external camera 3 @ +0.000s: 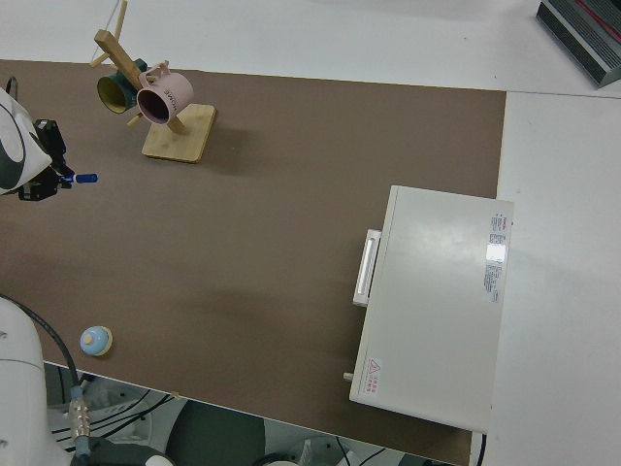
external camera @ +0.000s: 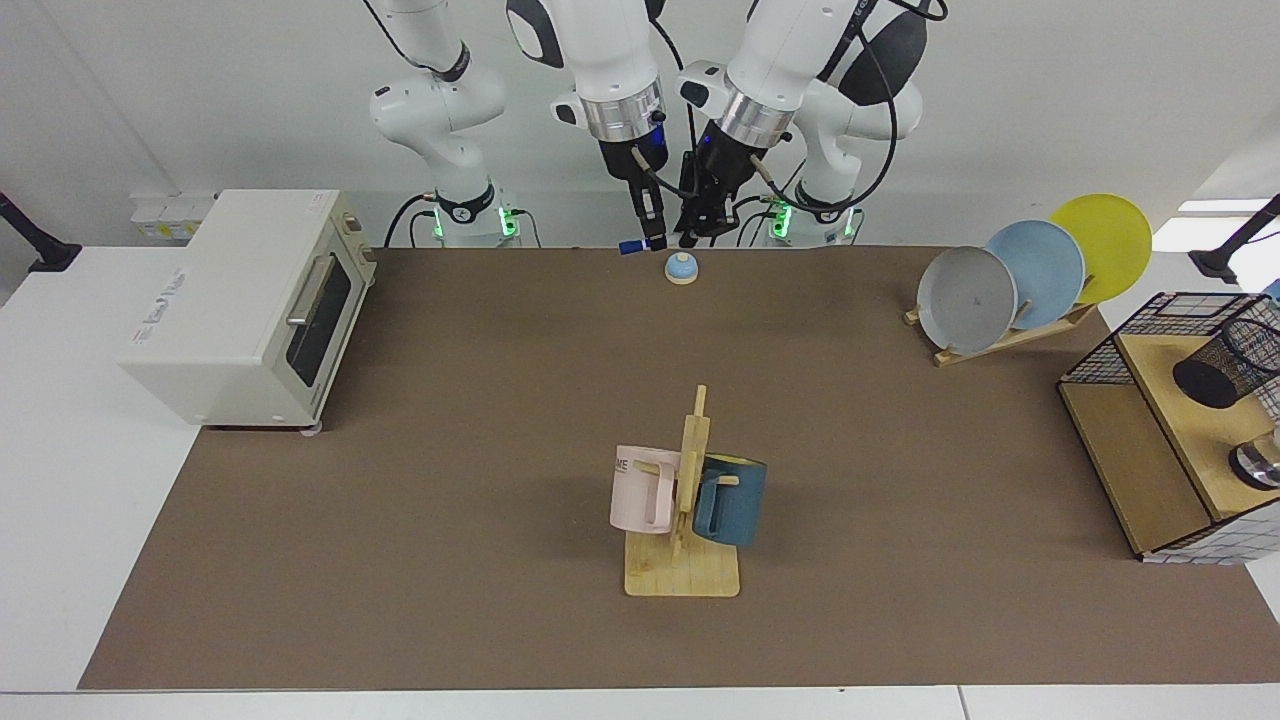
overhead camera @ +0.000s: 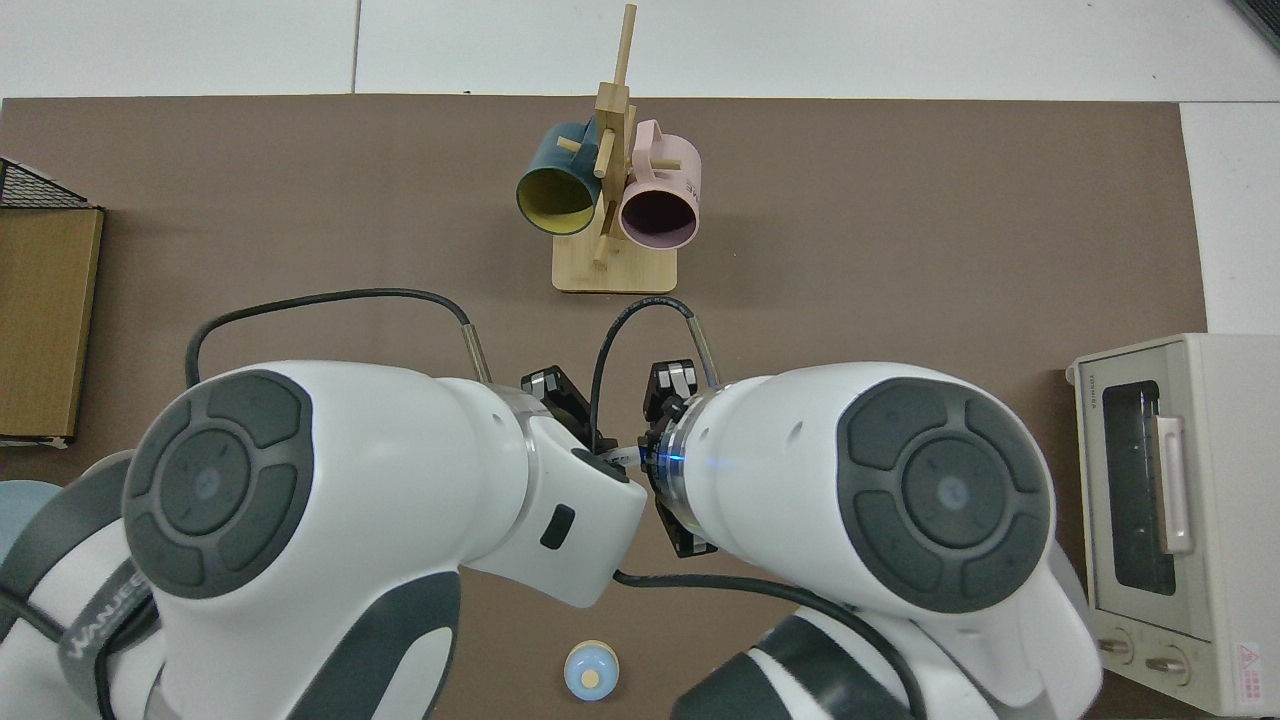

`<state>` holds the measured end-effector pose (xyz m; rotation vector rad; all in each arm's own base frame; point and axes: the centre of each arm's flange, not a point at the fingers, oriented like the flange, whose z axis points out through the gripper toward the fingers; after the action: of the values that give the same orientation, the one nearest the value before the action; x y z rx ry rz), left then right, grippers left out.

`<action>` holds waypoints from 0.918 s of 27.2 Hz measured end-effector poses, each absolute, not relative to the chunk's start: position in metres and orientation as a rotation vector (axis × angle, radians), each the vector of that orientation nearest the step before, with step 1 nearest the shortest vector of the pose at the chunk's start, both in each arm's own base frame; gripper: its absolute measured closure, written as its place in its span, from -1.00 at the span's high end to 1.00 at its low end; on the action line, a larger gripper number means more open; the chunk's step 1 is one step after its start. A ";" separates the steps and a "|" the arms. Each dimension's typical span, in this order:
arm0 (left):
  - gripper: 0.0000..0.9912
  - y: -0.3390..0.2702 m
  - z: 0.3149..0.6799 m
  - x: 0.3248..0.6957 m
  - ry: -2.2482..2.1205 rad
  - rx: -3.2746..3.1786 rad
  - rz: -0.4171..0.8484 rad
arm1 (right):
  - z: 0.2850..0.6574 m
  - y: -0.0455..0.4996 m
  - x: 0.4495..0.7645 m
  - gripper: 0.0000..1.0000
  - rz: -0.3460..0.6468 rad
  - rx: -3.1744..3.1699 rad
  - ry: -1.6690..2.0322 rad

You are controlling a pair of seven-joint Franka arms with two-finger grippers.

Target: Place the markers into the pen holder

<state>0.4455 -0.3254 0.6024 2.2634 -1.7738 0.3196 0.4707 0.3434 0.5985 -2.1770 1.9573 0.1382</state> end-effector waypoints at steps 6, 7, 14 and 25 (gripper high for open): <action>-0.64 -0.318 0.605 0.451 -1.722 2.301 0.324 | 0.598 0.322 0.484 0.14 0.091 -2.263 1.866; -0.64 -0.317 0.605 0.452 -1.715 2.305 0.325 | 0.598 0.317 0.488 0.35 0.082 -2.293 1.831; -0.64 -0.306 0.607 0.458 -1.695 2.350 0.331 | 0.607 0.273 0.502 0.99 0.033 -2.598 1.422; -0.64 -0.256 0.615 0.468 -1.681 2.532 0.180 | 0.605 0.204 0.517 1.00 -0.040 -3.028 0.662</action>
<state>0.4683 -0.2564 0.6145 2.5318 -1.6811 0.1801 0.5170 0.2042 0.6053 -3.0282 0.6624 -0.0403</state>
